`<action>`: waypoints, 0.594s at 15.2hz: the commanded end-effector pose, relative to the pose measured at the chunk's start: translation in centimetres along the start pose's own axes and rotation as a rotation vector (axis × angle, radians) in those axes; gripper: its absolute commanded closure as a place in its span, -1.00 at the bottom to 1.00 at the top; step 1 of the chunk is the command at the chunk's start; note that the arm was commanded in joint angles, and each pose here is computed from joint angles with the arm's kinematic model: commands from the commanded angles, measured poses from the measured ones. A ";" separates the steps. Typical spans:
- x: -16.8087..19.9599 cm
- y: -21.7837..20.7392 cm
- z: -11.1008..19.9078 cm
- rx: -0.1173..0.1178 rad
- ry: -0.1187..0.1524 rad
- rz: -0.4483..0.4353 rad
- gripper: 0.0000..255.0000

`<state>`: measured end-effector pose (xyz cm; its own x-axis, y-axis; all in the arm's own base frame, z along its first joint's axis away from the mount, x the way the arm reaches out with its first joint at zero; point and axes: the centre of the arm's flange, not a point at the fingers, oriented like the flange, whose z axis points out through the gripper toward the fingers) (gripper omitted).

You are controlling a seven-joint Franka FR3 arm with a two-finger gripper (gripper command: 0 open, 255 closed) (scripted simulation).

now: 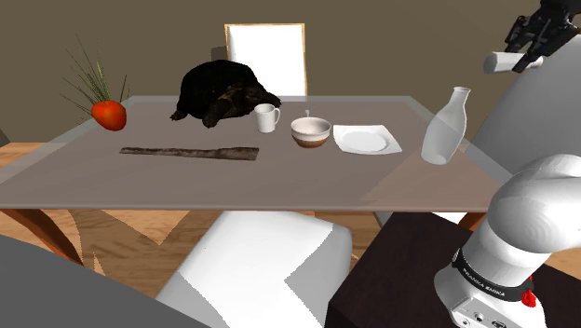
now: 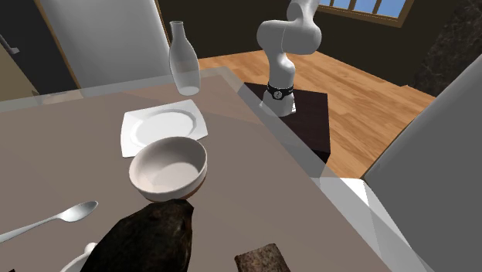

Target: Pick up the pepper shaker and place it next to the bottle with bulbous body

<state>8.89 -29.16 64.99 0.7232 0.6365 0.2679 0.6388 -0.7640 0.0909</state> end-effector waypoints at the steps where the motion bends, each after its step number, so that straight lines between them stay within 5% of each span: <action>1: -2.7 -0.2 -0.8 0.001 -0.001 0.000 1.00; 9: -11.6 -1.7 -2.9 0.001 -0.001 0.000 1.00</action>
<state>-0.71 -35.16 64.90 0.7236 0.6362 0.2678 0.6385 -0.7643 0.0906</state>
